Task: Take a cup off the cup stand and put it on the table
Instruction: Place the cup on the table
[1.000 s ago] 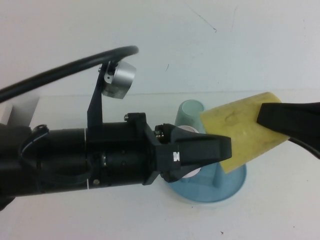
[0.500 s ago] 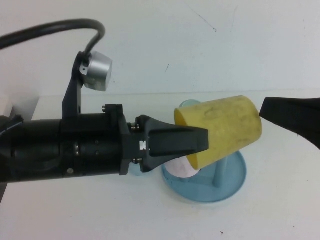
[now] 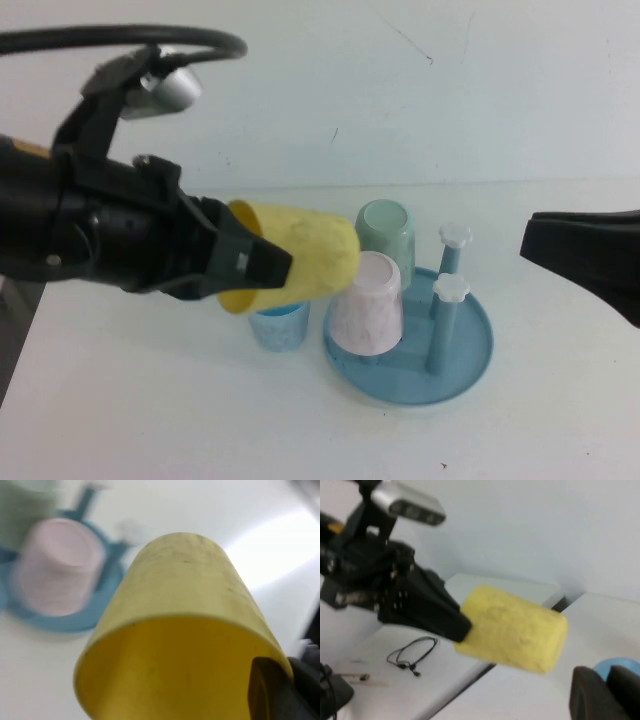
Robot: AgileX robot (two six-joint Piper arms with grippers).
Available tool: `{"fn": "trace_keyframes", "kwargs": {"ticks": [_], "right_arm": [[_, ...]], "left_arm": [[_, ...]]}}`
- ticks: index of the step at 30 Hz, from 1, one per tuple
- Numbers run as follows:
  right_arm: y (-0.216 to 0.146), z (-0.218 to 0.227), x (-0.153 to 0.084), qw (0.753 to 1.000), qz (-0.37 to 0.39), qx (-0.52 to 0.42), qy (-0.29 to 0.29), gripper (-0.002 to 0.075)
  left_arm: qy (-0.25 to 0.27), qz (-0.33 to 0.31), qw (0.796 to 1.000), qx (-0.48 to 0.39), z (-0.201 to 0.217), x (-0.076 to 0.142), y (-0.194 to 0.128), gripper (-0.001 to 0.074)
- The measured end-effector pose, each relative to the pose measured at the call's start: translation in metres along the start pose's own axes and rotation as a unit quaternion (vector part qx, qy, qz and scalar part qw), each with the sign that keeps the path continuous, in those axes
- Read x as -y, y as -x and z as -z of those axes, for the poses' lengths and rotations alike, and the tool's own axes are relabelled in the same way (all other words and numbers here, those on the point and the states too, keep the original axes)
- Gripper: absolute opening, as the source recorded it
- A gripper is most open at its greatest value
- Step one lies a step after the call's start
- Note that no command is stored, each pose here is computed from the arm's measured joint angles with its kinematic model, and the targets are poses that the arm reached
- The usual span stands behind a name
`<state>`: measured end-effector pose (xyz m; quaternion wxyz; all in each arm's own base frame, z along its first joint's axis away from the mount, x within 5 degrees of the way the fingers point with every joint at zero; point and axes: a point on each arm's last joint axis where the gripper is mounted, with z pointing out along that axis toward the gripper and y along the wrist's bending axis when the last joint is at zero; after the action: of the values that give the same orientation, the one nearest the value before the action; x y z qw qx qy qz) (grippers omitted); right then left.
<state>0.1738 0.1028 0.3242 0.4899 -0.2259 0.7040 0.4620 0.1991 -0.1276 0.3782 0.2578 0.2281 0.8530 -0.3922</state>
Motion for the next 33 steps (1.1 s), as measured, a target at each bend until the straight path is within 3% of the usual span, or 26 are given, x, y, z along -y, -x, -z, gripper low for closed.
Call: {"fn": "trace_keyframes", "kwargs": {"ticks": [4,8,13,23,33], "right_arm": [[-0.007,0.0,0.0,0.998,0.042,-0.039,0.002,0.0019],[-0.017,0.002,0.002,0.992,0.082,-0.096,-0.004,0.0004],[-0.026,0.004,0.006,0.982,0.112,-0.149,-0.018,0.0],[-0.028,0.005,0.01,0.978,0.125,-0.162,-0.038,-0.0001],[-0.027,0.005,0.011,0.978,0.125,-0.161,-0.042,-0.0001]], "left_arm": [[0.105,-0.014,0.994,-0.036,0.024,0.002,0.014,0.0005],[0.154,0.013,0.984,-0.088,0.023,-0.01,0.01,0.0005],[0.166,0.035,0.972,-0.163,-0.01,-0.032,-0.001,0.0005],[0.21,-0.026,0.92,-0.33,-0.109,-0.044,-0.026,0.0005],[0.239,-0.019,0.896,-0.373,-0.157,-0.078,-0.035,0.0011]]}}
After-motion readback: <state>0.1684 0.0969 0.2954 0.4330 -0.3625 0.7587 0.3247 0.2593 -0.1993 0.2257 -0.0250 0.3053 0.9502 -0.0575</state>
